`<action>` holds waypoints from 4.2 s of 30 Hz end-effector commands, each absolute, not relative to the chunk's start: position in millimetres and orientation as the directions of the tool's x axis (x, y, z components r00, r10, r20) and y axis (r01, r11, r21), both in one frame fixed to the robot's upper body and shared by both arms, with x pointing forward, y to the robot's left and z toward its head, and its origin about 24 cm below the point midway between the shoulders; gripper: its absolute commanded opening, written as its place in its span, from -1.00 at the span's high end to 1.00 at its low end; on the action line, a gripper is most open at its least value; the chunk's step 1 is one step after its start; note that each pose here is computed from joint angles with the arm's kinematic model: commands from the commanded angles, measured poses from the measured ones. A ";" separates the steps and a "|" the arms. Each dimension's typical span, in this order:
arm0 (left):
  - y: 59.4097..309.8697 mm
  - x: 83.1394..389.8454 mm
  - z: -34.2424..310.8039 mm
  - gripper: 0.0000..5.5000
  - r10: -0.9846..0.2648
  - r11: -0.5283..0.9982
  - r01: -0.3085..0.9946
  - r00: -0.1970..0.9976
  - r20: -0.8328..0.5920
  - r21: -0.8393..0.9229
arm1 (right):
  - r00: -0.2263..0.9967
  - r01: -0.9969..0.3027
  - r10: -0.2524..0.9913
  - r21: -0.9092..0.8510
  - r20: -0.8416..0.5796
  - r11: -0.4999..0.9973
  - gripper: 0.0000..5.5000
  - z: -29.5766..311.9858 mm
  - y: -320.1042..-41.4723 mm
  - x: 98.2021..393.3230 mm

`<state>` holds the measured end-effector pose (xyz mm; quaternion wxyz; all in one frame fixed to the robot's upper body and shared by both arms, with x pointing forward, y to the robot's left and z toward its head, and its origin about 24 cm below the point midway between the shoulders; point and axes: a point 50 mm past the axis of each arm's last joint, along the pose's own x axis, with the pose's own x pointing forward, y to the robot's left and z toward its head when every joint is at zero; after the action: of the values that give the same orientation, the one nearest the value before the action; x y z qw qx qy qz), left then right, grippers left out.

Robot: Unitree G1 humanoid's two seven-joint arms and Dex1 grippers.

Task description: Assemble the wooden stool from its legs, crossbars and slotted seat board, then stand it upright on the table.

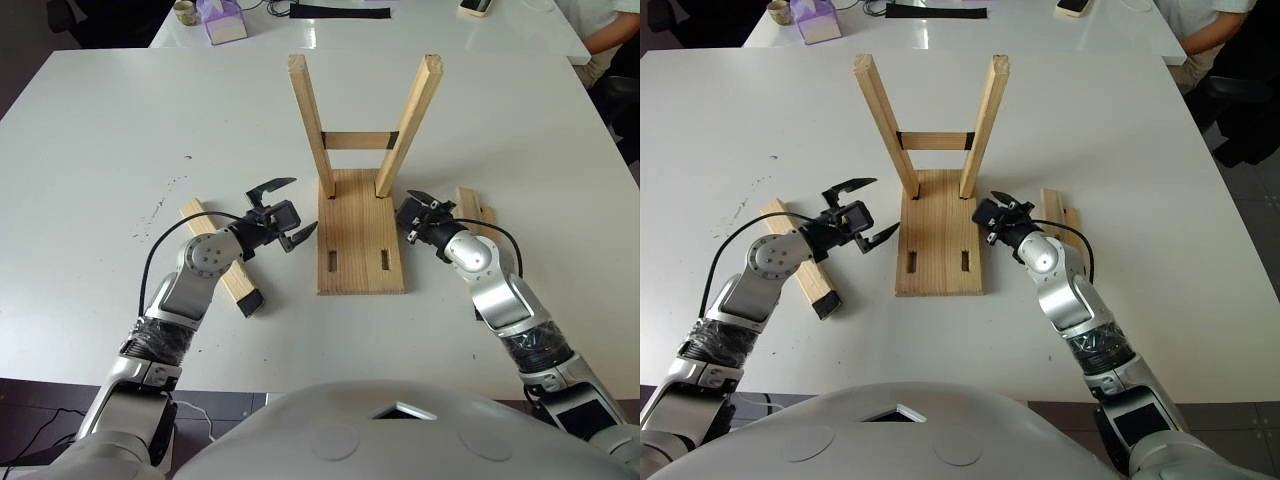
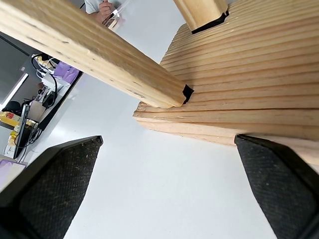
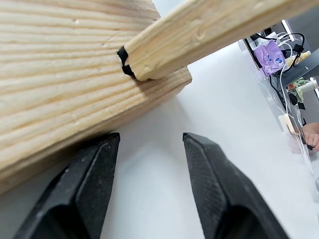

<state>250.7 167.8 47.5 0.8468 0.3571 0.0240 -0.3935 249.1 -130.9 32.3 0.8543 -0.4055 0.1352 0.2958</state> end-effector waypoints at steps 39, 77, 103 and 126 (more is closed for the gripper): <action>317.4 212.6 30.4 -0.79 -0.243 0.756 0.478 0.840 -0.485 0.448 | 0.775 -0.252 0.152 -0.081 -0.613 0.964 0.14 54.6 -234.8 158.0; 288.0 212.1 18.8 -0.79 -0.260 0.798 0.447 0.860 -0.439 0.404 | 0.817 -0.220 0.142 -0.075 -0.560 0.972 0.14 38.8 -237.4 158.5; 288.5 222.1 30.4 -0.78 -0.237 0.826 0.399 0.886 -0.398 0.398 | 0.767 -0.106 0.027 -0.085 -0.641 0.991 0.27 8.0 -236.0 135.4; 184.3 250.7 202.6 -0.78 -0.653 0.757 0.647 0.754 0.068 0.090 | 0.864 -0.494 0.489 0.019 0.118 0.869 0.52 186.4 -221.5 203.6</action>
<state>261.2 213.6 184.1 0.9650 0.0528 -0.0335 -0.2548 205.2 -245.6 148.2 0.9929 0.0127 -0.0055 0.1185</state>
